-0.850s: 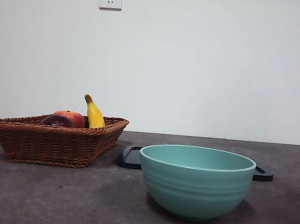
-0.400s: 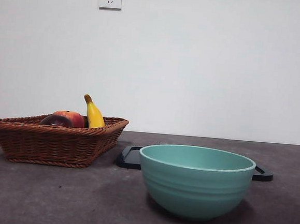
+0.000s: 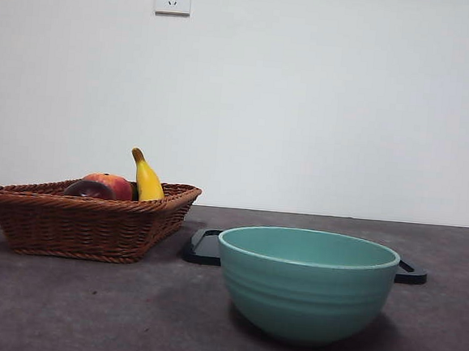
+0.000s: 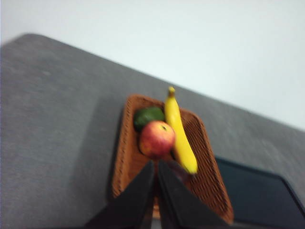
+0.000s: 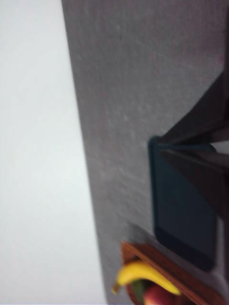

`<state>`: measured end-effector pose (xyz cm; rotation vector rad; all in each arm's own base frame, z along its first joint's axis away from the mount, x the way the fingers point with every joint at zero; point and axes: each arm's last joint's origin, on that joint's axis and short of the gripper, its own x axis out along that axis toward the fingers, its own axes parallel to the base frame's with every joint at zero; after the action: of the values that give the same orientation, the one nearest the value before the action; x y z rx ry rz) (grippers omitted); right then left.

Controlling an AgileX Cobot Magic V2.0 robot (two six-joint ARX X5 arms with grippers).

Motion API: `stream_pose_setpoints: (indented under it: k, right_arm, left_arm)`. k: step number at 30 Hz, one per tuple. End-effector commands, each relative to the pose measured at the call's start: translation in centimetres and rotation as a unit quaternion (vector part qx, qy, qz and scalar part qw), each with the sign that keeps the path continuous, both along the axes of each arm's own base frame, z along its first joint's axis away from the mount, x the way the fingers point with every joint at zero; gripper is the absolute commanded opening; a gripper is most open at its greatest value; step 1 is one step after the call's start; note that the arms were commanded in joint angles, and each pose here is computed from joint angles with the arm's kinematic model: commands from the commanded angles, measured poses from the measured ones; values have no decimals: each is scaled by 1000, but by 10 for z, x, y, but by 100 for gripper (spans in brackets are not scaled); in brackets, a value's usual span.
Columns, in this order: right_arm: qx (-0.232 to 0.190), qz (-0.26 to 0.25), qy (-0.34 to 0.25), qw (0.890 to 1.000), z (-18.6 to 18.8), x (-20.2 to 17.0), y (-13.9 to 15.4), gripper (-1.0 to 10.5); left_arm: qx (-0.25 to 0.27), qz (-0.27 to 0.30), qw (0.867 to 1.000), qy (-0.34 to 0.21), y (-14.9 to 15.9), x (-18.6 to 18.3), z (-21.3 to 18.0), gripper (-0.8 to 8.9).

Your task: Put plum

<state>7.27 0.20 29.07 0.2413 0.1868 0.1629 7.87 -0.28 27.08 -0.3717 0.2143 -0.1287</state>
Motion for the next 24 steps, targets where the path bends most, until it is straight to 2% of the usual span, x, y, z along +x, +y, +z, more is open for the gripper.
stream_pose_setpoints:
  k: [1,6,13,20,24]
  right_arm:
    - [-26,25,8,999,19,3,1,5]
    - [-32,91,47,994,45,14,4,5]
    - [-25,167,100,981,64,28,10,5]
    - [-30,252,182,950,58,38,20,5]
    - [-36,279,223,933,50,42,26,5]
  left_arm:
    - [39,-34,999,8,-1,3,20,9]
    - [62,-112,990,54,-5,15,43,9]
    - [84,-215,966,117,-10,32,63,9]
    - [95,-281,943,154,-17,40,69,9]
    - [105,-298,934,168,-19,39,66,9]
